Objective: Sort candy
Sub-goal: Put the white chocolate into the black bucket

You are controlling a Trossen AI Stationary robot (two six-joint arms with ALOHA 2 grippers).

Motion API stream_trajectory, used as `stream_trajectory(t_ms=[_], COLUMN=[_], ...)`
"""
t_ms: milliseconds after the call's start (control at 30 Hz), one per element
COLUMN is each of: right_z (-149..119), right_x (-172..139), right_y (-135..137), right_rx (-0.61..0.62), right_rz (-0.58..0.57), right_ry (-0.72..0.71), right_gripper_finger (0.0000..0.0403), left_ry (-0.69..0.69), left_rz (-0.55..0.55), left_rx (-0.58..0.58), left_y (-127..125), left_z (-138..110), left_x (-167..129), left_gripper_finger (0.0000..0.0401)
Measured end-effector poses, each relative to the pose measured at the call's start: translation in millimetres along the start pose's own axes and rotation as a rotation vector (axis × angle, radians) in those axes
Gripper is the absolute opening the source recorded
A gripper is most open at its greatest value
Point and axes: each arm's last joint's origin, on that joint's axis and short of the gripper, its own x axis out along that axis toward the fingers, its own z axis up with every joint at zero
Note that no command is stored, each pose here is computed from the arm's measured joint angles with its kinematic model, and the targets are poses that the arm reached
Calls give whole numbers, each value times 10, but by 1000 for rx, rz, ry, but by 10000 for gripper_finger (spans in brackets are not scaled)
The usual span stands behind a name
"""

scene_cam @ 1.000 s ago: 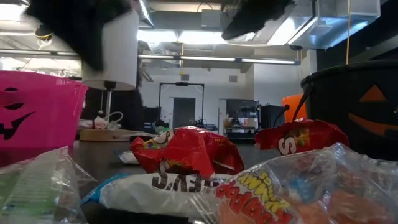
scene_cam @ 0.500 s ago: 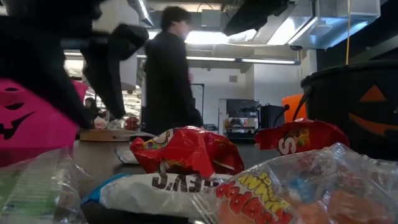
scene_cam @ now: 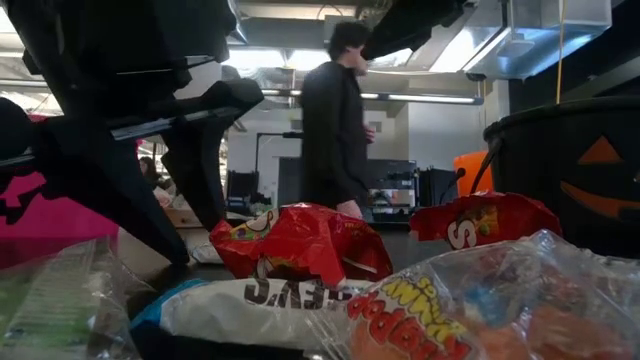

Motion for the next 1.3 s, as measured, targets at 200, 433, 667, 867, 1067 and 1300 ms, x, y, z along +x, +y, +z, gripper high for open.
stream_trajectory(t_ms=[200, 433, 667, 867, 1067, 1300], right_z=[0, -6, -9, -3, -91, -375], right_x=[0, 0, 0, 0, 151, 631], right_y=[0, -1, -2, 6, 107, 322], right_rx=[-1, -2, -3, 0, 34, 64], right_rz=[0, -1, -1, 23, 197, 266], right_ry=[0, 6, 9, 4, -114, -147], right_gripper_finger=[111, 111, 111, 111, 112, 181], left_ry=[-6, -17, -73, -144, -191, -190], left_rz=[-6, 72, 139, 220, 280, 302], left_rx=[-9, -2, -44, -75, -100, -108], left_y=[-12, -76, -59, -20, 40, 79], left_z=[3, 18, 70, 119, 136, 136], left_x=[11, -20, -238, -499, -700, -714], left_gripper_finger=[71, 3, 0, 0, 0, 0])
